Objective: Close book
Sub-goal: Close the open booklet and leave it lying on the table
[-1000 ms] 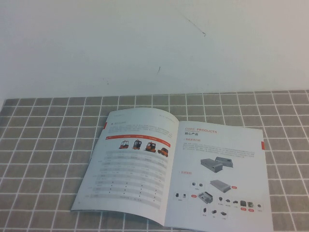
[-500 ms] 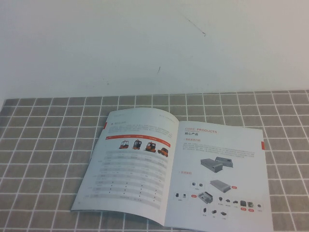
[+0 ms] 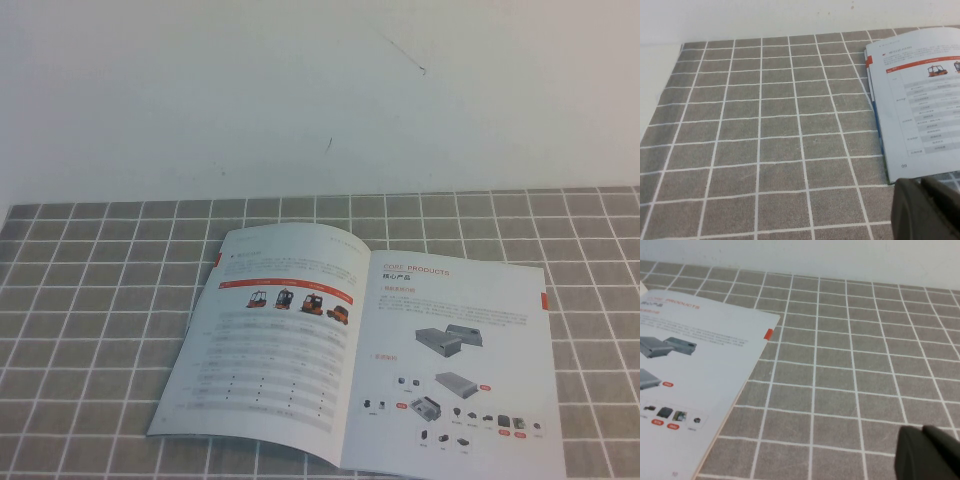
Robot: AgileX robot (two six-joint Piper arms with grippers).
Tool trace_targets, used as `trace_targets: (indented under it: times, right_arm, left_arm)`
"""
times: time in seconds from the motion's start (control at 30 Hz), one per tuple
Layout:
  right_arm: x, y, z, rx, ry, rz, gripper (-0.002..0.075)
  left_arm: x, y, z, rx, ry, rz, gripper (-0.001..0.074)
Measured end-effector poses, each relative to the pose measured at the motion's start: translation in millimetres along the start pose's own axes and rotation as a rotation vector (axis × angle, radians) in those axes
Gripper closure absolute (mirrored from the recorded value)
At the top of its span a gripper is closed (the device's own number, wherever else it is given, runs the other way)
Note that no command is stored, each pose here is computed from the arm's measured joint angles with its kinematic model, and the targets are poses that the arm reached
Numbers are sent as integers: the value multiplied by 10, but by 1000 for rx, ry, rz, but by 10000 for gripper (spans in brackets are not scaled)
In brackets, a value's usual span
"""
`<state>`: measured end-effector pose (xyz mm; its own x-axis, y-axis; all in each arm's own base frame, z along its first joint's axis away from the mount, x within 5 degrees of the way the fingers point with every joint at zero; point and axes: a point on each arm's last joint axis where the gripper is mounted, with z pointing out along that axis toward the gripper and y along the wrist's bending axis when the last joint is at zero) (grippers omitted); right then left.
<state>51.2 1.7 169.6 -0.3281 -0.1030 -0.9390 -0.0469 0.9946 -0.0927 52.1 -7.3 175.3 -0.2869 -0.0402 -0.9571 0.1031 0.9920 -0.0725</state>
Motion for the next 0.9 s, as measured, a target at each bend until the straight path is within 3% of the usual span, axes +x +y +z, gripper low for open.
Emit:
trace_targets:
  times: [0.23, 0.43, 0.9]
  right_arm:
    - [0, 0, 0, 0, 0, -2, 728]
    - [-48, -18, 7, 23, -71, -35, 728]
    - [-667, -100, -309, 187, -844, -132, 728]
  left_arm:
    - [-20, -5, 0, 6, -21, -8, 737]
    - [-147, -5, -7, 8, -178, -13, 737]
    - [-642, 2, -274, 3, -806, -11, 737]
